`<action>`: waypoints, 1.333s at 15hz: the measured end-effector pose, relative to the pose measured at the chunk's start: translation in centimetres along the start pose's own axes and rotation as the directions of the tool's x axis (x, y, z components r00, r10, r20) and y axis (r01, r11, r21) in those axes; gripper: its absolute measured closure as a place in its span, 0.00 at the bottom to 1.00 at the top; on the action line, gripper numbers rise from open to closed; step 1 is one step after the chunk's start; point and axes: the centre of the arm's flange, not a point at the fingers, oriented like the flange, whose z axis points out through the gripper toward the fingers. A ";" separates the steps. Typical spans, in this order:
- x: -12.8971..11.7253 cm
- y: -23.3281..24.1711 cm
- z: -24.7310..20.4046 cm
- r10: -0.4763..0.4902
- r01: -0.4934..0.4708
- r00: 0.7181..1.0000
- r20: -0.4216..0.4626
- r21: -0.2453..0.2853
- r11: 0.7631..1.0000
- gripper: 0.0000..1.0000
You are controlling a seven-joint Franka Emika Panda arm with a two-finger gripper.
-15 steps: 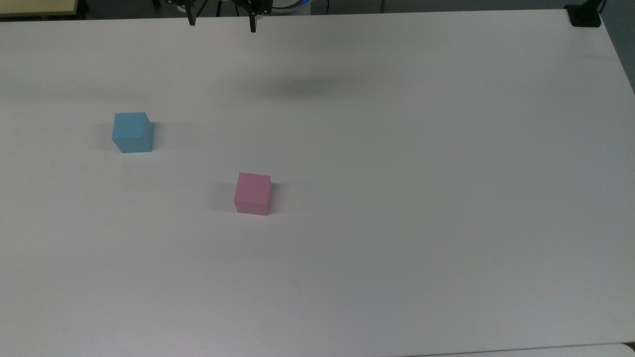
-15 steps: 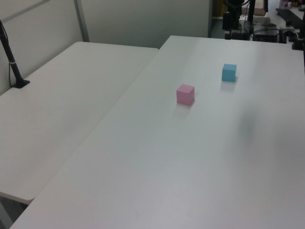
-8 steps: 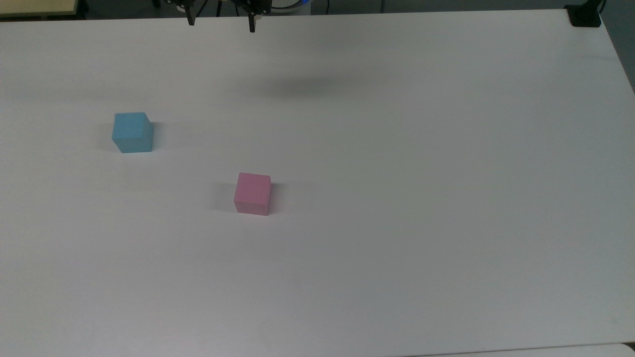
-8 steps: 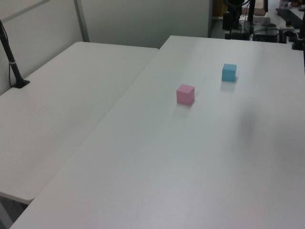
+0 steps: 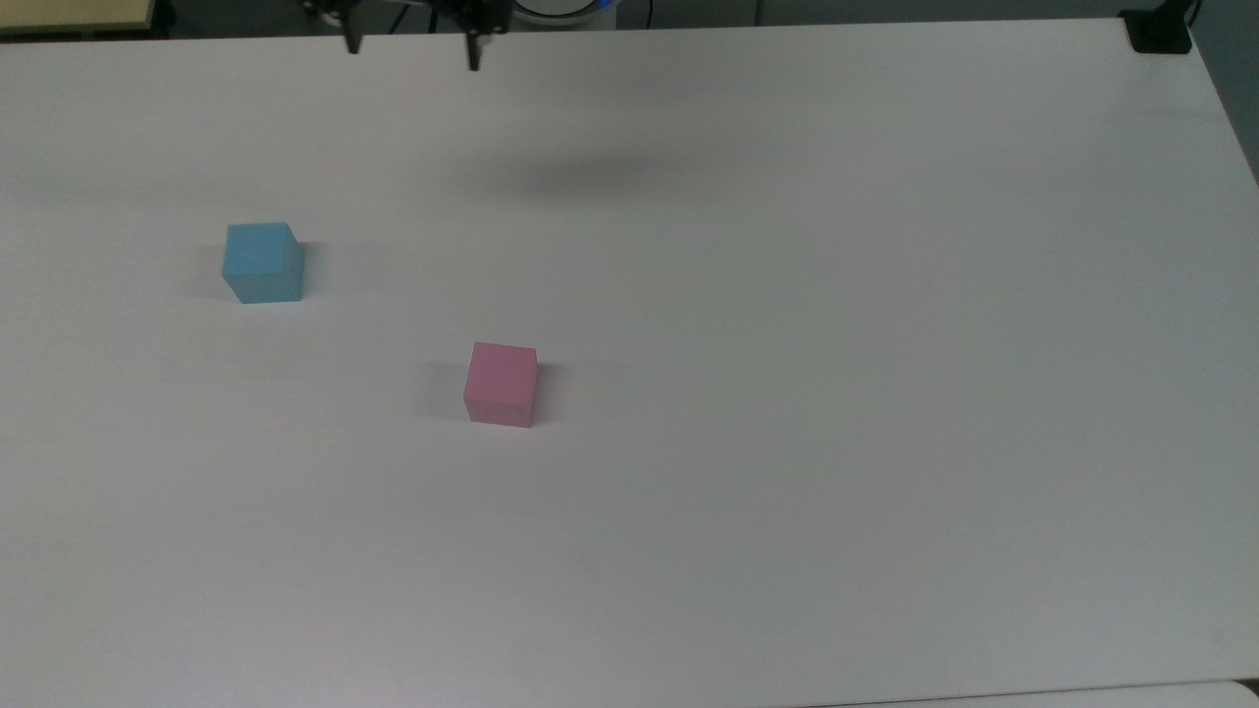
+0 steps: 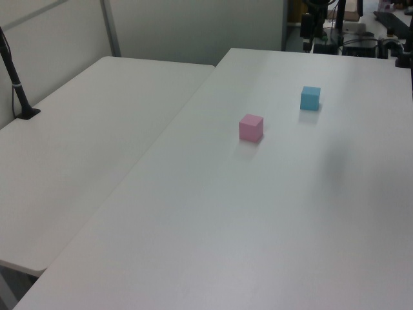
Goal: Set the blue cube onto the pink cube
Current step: 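Move the open gripper over the light-blue cube and lower it, then close the gripper on the light-blue cube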
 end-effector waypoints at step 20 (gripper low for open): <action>5.8 15.4 27.4 -0.164 0.181 0.980 0.112 -0.159 0.971 0.00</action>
